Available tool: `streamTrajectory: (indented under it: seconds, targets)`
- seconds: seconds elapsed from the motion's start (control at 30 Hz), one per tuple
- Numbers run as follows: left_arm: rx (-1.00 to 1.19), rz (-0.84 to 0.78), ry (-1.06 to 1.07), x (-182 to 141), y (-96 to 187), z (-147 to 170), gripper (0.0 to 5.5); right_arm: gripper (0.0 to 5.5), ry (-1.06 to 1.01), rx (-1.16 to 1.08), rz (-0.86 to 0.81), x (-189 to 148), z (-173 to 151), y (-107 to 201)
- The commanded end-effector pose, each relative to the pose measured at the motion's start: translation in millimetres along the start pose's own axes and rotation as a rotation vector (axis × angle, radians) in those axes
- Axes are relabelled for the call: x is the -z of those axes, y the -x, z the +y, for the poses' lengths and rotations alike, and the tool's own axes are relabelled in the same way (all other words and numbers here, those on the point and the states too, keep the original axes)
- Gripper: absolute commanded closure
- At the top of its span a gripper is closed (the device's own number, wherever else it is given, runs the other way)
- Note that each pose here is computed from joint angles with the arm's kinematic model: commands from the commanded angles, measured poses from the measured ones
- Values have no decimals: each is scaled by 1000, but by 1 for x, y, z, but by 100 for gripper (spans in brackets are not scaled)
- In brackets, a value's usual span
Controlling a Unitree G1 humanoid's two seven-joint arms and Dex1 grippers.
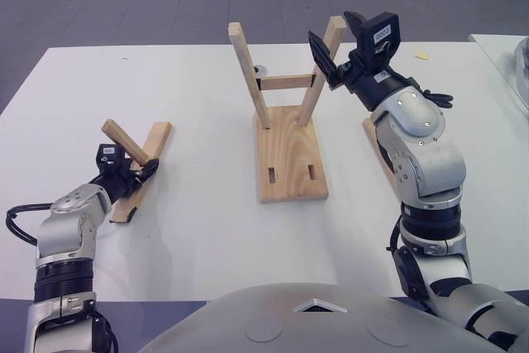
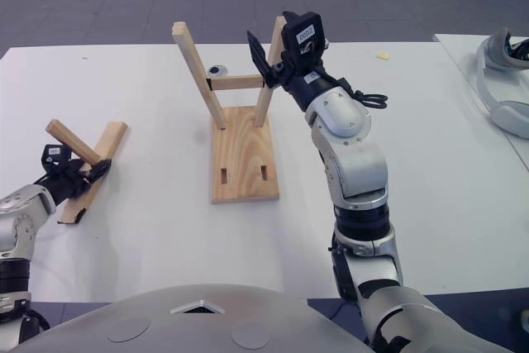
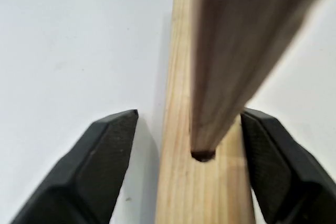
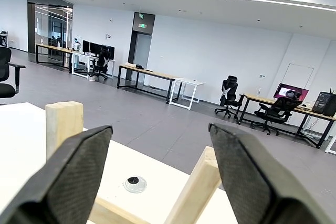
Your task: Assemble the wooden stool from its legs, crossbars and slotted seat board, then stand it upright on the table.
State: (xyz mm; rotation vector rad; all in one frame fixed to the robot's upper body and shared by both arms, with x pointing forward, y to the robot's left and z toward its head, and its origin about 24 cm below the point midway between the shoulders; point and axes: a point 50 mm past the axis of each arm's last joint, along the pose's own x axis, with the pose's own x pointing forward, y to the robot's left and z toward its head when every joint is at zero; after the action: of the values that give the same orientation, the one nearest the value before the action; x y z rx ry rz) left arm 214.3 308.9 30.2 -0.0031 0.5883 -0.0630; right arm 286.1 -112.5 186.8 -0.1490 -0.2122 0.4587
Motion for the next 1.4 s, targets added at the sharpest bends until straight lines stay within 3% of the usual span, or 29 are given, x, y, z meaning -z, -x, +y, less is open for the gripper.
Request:
streamTrajectory:
  seconds: [0.03,0.2,0.4,0.53,0.67,0.9,1.03,1.17,1.4]
  targets:
    - [11,24,24,8,-2,-7,271,207,13,35,1,0,-6,0]
    - [13,9,39,6,-3,-9,344,207,10,38,4,0,-7,-1]
    - [27,-66,25,-19,-10,-10,345,207,9,43,3,-1,-9,-3]
    - [142,-288,-6,-100,-18,-26,345,207,13,57,-4,-3,-15,-5]
    - [321,-504,-50,-186,-6,-62,345,207,-2,66,-27,-7,-21,-9]
    - [760,-757,79,-294,40,-122,345,207,-527,-120,-226,-51,-49,-17]
    - [953,-720,154,-310,49,-150,345,207,-695,-257,-278,-73,-61,-12]
    - [1129,-581,171,-298,52,-177,345,207,-784,-453,-292,-90,-56,-8]
    - [1253,-474,191,-264,50,-182,345,76,-880,-519,-253,-91,-51,-14]
